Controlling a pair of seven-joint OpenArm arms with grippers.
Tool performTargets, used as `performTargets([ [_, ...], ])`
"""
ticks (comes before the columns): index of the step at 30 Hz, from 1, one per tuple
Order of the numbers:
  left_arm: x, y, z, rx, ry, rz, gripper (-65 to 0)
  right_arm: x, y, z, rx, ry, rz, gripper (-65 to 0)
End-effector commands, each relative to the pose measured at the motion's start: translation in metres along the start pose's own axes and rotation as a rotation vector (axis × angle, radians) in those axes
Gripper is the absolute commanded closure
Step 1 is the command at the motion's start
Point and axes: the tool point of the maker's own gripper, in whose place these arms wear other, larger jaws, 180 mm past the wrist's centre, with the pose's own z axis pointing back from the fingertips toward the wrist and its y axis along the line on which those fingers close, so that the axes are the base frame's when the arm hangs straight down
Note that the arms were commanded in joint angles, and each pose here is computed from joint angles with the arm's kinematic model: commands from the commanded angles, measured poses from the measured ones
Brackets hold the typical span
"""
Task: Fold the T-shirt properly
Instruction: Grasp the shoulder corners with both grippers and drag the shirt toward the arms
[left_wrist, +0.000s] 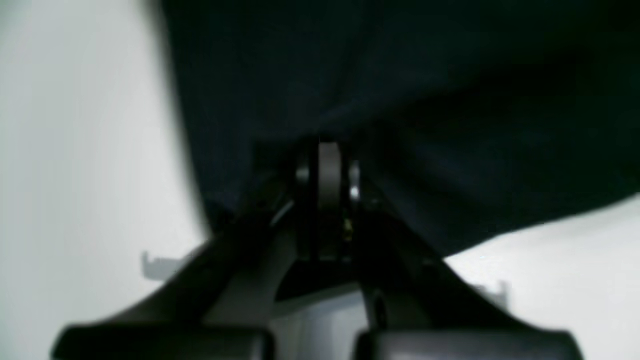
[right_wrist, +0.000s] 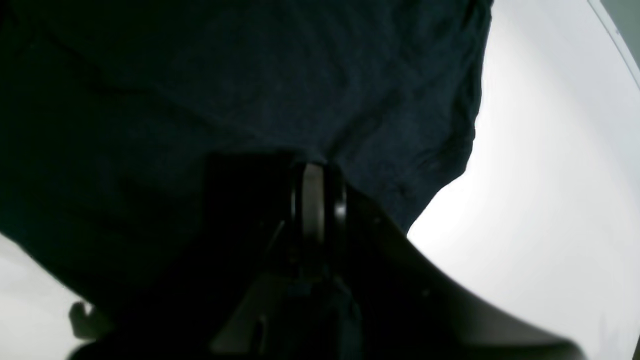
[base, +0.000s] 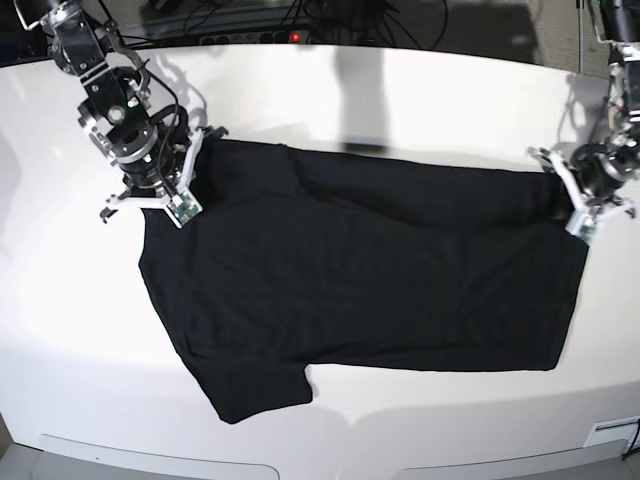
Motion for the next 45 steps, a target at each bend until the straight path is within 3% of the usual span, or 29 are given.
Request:
performTargets([
  [1, 0.021, 0.014, 0.001, 0.027, -0.056, -0.022, 0.0, 0.010, -0.016, -0.001, -0.037, -0.034, 0.011, 0.0],
  [13, 0.042, 0.030, -0.004, 0.079, -0.077, -0.034, 0.0, 0.001, -0.034, -0.014, -0.068, -0.003, 0.010, -0.7],
  [14, 0.041, 0.031, -0.004, 0.081, -0.071, -0.035, 0.0, 0.001, -0.034, -0.014, -0.069, -0.004, 0.010, -9.6],
  [16, 0.039, 0.036, -0.002, 0.096, -0.055, -0.036, -12.6, 0.004, -0.035, -0.014, -0.072, -0.019, 0.009, -24.5],
  [18, 0.035, 0.047, 0.001, 0.133, -0.034, -0.035, -23.7, 0.007, -0.038, -0.013, -0.086, -0.027, 0.004, -28.0],
  [19, 0.033, 0.053, 0.003, 0.158, -0.018, -0.033, -26.6, 0.010, -0.040, -0.012, -0.095, -0.033, 0.002, -28.0],
  [23, 0.031, 0.075, 0.015, 0.218, 0.023, -0.029, -27.1, 0.031, -0.049, -0.003, -0.124, -0.082, -0.036, -28.0],
  [30, 0.065, 0.084, 0.035, 0.161, -0.097, 0.146, -26.1, 0.059, -0.038, 0.013, -0.093, -0.125, -0.083, -26.3],
  [34, 0.067, 0.063, 0.031, 0.072, -0.131, 0.261, -18.8, 0.055, -0.020, 0.016, -0.061, -0.105, -0.116, -13.6],
  [37, 0.063, 0.048, 0.028, 0.027, -0.154, 0.317, -7.4, 0.045, -0.002, 0.017, -0.032, -0.073, -0.147, -0.1],
  [39, 0.062, 0.039, 0.026, 0.018, -0.185, 0.335, 0.0, 0.041, 0.005, 0.018, -0.020, -0.064, -0.161, 0.0],
  [45, 0.066, 0.022, 0.017, 0.047, -0.267, 0.305, 0.0, 0.029, 0.005, 0.010, -0.046, -0.033, -0.204, 0.0],
])
